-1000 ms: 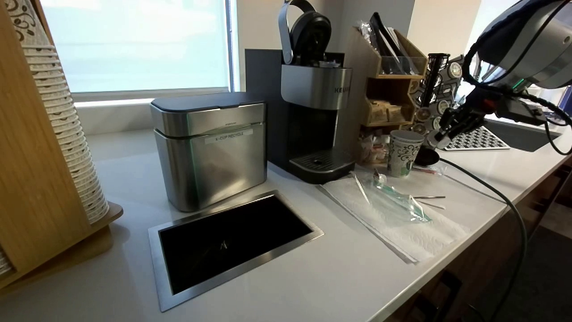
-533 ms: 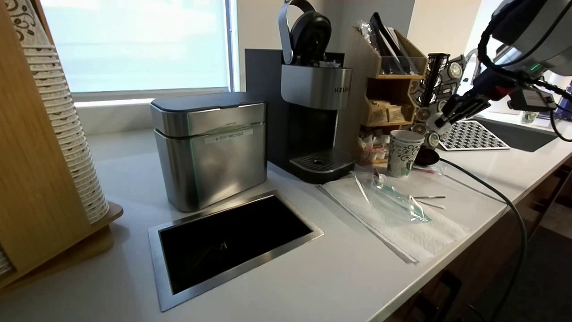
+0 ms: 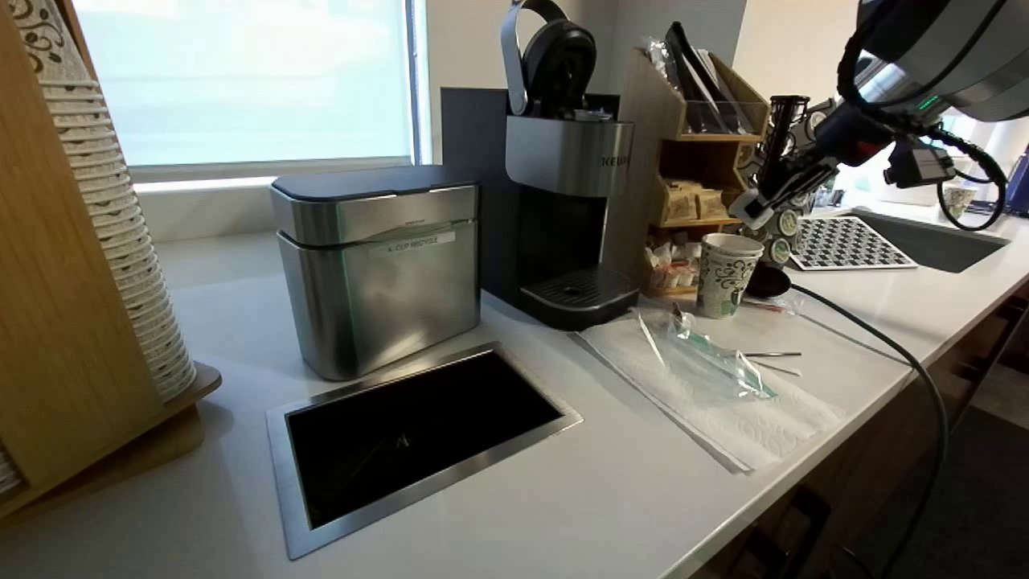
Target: Put the coffee pods from the counter inside the two stacked coffee cups.
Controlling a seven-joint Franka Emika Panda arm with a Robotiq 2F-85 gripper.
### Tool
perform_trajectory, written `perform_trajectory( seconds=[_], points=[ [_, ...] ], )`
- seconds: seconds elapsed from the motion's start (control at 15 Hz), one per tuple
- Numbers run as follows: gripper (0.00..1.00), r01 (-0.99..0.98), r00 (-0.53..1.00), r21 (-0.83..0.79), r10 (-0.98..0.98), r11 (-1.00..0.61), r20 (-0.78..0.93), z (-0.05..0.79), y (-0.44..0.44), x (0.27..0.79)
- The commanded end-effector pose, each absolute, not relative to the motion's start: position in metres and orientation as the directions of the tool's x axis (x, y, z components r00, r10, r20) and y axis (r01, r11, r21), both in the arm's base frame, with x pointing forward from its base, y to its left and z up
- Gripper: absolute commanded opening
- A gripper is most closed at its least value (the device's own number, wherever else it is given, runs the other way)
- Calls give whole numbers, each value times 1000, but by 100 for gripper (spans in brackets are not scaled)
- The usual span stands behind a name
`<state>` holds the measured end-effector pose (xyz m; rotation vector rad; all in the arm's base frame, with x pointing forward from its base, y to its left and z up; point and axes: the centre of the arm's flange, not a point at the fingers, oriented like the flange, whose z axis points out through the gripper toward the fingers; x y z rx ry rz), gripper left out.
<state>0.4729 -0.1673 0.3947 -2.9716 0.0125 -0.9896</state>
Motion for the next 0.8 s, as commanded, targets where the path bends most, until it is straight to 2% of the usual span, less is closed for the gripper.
perform_trajectory(
  seconds=[0.0, 0.07, 0.47, 0.73],
  points=[
    [57, 33, 812, 0, 27, -999, 583, 390, -161, 480],
    [58, 36, 813, -4, 27, -999, 581, 389, -161, 481],
    [100, 48, 812, -3, 37, -999, 582, 385, -161, 476],
    [100, 132, 845, 27, 126, -991, 520, 377, -153, 476]
  ],
)
